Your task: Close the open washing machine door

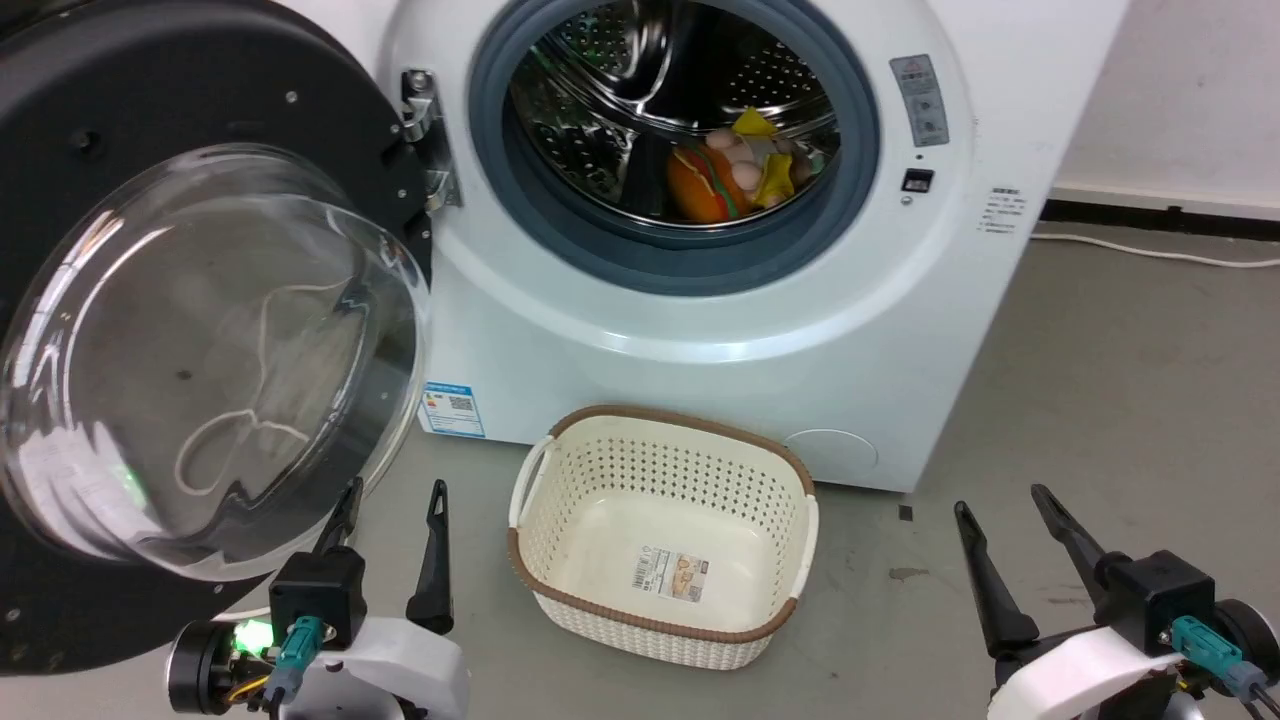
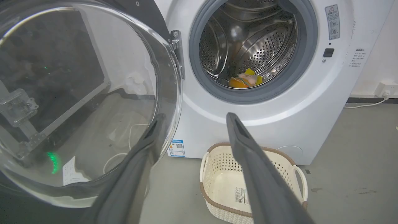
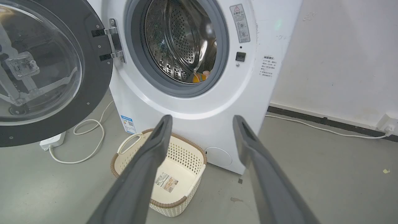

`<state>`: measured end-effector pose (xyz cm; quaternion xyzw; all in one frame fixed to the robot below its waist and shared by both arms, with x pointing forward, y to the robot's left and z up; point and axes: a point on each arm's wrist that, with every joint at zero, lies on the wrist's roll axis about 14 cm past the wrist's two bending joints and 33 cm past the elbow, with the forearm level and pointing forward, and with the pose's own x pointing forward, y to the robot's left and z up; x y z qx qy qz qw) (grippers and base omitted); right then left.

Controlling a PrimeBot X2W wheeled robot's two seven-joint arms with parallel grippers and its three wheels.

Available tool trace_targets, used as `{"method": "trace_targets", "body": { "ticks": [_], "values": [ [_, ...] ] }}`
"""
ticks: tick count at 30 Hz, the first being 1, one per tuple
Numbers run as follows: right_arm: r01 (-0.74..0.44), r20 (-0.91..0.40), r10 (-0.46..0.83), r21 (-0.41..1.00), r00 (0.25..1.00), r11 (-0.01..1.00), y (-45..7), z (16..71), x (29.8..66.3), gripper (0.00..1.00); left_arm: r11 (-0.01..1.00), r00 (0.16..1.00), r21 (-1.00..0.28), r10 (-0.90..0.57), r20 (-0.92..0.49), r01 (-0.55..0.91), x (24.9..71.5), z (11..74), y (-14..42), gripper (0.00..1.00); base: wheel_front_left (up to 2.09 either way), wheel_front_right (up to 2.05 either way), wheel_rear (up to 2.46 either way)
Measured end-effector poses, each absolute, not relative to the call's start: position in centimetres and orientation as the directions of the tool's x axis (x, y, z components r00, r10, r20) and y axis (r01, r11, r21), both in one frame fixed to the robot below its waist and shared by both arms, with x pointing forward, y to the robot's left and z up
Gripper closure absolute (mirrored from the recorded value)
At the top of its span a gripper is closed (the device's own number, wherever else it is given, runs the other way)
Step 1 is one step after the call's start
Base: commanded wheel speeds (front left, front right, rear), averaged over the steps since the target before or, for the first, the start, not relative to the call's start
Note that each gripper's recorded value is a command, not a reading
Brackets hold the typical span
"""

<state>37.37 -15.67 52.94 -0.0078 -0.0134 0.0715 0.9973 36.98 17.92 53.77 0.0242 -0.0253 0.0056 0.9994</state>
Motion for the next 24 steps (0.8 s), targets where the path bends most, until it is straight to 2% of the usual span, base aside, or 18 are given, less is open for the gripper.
{"method": "trace_targets", "body": {
  "ticks": [24],
  "values": [
    [-0.332, 0.067, 0.332, -0.007, 0.941, 0.943, -9.0, 53.3, 38.6, 0.0, 0.986, 0.979, 0.038, 0.153, 0.136, -0.159, 33.7, 55.6, 22.4, 0.0, 0.0, 0.0, 0.0]
  ]
}}
